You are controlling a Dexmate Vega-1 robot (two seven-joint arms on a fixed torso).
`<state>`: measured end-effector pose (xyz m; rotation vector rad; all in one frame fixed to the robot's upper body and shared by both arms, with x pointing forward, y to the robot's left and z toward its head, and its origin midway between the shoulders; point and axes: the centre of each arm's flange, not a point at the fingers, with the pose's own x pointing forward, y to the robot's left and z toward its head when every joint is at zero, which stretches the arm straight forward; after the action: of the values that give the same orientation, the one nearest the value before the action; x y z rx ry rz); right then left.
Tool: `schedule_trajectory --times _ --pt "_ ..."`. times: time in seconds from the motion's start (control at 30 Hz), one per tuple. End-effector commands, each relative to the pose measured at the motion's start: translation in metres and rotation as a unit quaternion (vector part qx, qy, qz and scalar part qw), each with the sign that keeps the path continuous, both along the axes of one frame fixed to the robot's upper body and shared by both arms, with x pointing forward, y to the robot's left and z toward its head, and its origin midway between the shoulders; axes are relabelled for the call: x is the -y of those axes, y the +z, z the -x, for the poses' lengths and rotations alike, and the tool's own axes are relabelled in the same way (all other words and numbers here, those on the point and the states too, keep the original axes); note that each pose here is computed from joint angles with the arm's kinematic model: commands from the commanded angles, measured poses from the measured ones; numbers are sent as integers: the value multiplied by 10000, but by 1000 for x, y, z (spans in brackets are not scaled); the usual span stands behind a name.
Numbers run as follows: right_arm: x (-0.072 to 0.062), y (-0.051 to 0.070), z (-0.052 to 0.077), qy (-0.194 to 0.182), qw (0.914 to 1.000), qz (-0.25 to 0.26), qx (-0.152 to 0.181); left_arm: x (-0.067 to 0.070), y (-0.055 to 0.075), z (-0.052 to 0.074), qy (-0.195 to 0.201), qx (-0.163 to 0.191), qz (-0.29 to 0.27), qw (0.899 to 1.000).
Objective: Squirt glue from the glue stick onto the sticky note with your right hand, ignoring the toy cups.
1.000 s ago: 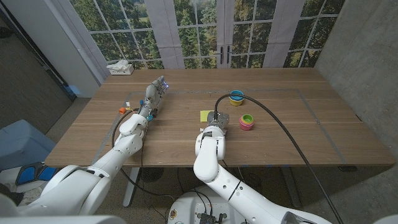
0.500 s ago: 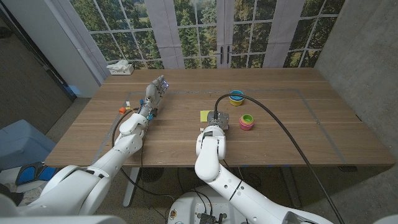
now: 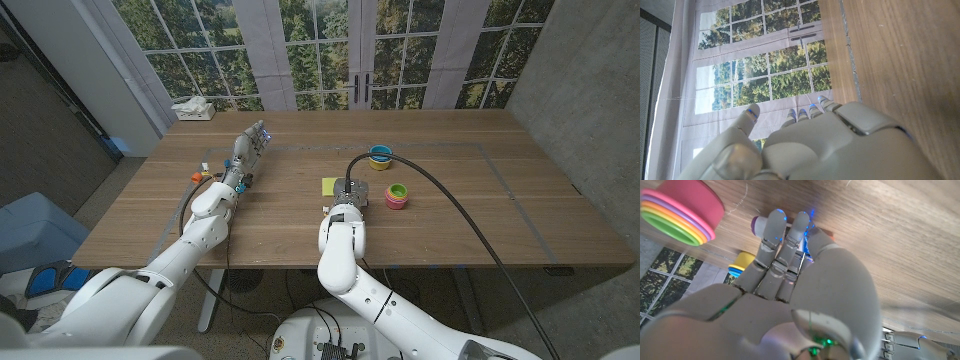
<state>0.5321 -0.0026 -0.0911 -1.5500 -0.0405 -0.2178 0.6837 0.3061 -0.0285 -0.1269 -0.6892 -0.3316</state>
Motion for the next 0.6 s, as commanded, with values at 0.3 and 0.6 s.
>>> schedule_trajectory --times 0.3,0.6 --pt "12 -15 -15 -176 9976 -16 -675 2 0 3 32 -6 -17 10000" --pt "20 -23 -19 -328 9969 56 -713 5 2 3 18 -1 -56 10000"
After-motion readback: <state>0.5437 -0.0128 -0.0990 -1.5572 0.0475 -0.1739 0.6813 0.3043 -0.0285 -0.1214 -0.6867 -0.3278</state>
